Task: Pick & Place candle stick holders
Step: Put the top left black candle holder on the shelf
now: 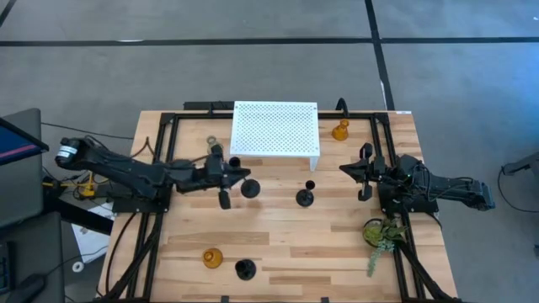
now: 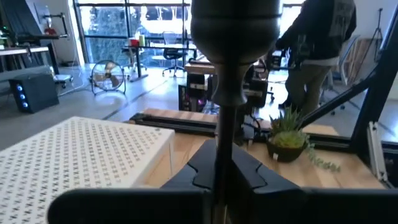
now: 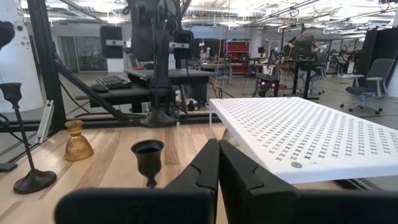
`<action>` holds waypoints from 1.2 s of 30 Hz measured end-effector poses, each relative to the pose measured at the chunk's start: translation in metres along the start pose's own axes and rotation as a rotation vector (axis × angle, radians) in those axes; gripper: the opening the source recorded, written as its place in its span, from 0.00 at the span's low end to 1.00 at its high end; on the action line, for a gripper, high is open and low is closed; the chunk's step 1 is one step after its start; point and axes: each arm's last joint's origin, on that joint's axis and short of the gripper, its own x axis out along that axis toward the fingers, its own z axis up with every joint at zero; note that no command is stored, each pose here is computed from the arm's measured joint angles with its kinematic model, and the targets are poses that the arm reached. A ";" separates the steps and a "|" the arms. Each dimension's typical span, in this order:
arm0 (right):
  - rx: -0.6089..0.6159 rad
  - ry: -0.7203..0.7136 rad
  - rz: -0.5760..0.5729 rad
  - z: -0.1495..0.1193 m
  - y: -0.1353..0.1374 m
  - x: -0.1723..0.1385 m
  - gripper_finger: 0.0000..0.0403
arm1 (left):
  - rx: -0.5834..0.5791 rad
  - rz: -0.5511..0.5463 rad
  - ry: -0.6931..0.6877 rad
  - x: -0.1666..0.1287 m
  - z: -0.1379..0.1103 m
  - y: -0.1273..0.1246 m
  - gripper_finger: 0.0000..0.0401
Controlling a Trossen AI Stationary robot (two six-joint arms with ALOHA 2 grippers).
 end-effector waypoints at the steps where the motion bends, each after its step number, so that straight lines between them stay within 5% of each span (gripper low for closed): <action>1: 0.000 0.000 0.000 0.000 0.000 0.000 0.00 | -0.001 0.001 -0.005 -0.002 0.002 0.001 0.03; 11: 0.000 0.000 0.000 0.000 0.000 0.000 0.00 | 0.140 0.070 -0.004 0.000 0.060 0.014 0.03; 19: 0.000 0.001 0.000 0.000 0.000 0.000 0.00 | 0.238 0.296 -0.025 0.005 0.104 0.052 0.04; 26: 0.000 0.001 0.000 0.000 0.000 0.000 0.00 | 0.249 0.338 -0.074 0.012 0.110 0.089 0.03; 36: 0.000 0.003 -0.040 0.000 -0.001 0.000 0.00 | 0.207 0.444 -0.033 0.048 0.083 0.149 0.03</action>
